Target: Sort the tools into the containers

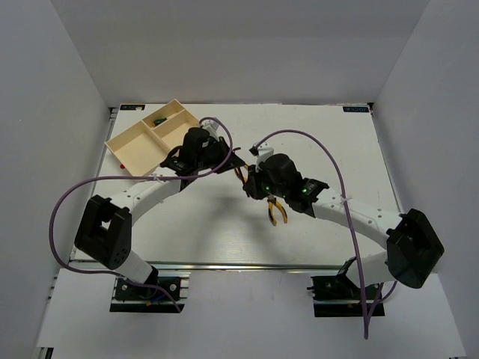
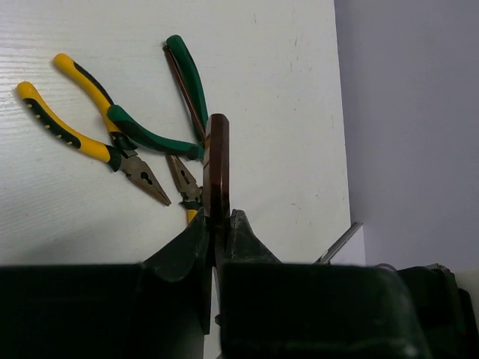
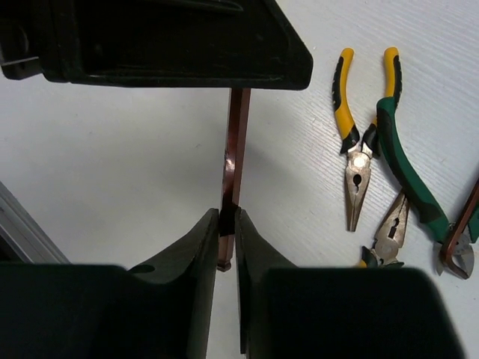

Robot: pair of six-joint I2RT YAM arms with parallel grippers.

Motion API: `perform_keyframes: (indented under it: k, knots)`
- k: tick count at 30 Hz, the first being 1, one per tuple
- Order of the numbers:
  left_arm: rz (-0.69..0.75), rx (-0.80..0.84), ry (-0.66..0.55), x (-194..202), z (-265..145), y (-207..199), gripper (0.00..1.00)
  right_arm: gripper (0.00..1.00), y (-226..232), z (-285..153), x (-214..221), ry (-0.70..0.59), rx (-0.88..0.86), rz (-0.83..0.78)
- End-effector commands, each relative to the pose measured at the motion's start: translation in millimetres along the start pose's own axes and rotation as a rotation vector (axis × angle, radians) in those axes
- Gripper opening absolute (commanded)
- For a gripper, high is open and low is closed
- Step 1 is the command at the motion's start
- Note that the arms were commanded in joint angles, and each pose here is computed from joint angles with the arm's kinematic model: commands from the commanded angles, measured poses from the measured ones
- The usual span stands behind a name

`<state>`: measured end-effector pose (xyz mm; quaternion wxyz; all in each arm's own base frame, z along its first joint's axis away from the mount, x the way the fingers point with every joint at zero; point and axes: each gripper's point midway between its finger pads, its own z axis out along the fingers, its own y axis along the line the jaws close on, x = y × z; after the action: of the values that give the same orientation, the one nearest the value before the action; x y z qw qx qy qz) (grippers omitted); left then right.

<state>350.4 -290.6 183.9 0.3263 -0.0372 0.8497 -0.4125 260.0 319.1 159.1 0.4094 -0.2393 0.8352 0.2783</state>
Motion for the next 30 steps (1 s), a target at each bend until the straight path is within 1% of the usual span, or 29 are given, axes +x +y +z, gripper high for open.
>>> perform_keyframes:
  k: [1, 2, 3, 5, 6, 8, 9, 12, 15, 18, 19, 20, 22, 23, 27, 30]
  knots:
    - [0.075, -0.036, -0.064, -19.9, -6.9, 1.0, 0.00, 0.19, 8.0, -14.5, -27.6, -0.111, -0.028, -0.015]
    - [0.077, -0.049, -0.087, -26.8, -10.9, 3.3, 0.00, 0.23, 7.0, -15.5, -27.4, -0.112, -0.025, -0.016]
    - [0.082, -0.048, -0.086, -26.4, -12.6, 2.8, 0.00, 0.30, 5.0, -16.5, -25.3, -0.109, -0.021, -0.014]
    - [0.089, -0.077, -0.110, -33.5, -17.8, 8.6, 0.00, 0.35, 2.2, -20.3, -25.9, -0.116, -0.007, -0.011]
    - [0.109, -0.101, -0.111, -34.5, -20.2, 12.1, 0.00, 0.43, -0.6, -21.9, -22.9, -0.112, 0.007, -0.012]
    - [0.126, -0.126, -0.123, -38.5, -23.4, 14.1, 0.00, 0.54, -4.2, -27.4, -23.2, -0.125, 0.024, -0.014]
    - [0.132, -0.127, -0.133, -41.9, -25.2, 12.0, 0.00, 0.63, -7.3, -29.0, -21.9, -0.128, 0.037, -0.012]
    - [0.149, -0.147, -0.138, -44.9, -27.0, 13.7, 0.00, 0.74, -17.8, -37.6, -18.6, -0.145, 0.084, -0.016]
    - [0.155, -0.194, -0.145, -49.2, -29.7, 23.3, 0.00, 0.79, -29.6, -45.6, -15.4, -0.161, 0.137, -0.026]
    - [0.174, -0.234, -0.180, -61.0, -34.5, 29.1, 0.00, 0.83, -45.8, -55.2, 0.7, -0.139, 0.204, -0.032]
    - [0.183, -0.254, -0.186, -63.3, -35.2, 31.8, 0.00, 0.84, -49.0, -60.9, -0.2, -0.157, 0.216, -0.029]
    - [0.183, -0.268, -0.195, -68.6, -36.5, 36.0, 0.00, 0.84, -54.1, -61.4, 10.3, -0.142, 0.228, -0.027]
    - [0.186, -0.299, -0.200, -75.4, -37.8, 42.0, 0.00, 0.86, -55.2, -68.0, 12.3, -0.158, 0.228, -0.019]
    - [0.187, -0.301, -0.198, -75.6, -37.0, 42.4, 0.00, 0.86, -58.8, -68.9, 21.4, -0.145, 0.234, -0.014]
    - [0.185, -0.363, -0.252, -98.6, -44.0, 57.0, 0.00, 0.86, -61.7, -82.8, 28.1, -0.161, 0.233, 0.005]
    - [0.198, -0.407, -0.271, -115.5, -46.2, 66.7, 0.00, 0.87, -65.5, -89.2, 33.7, -0.166, 0.242, 0.009]
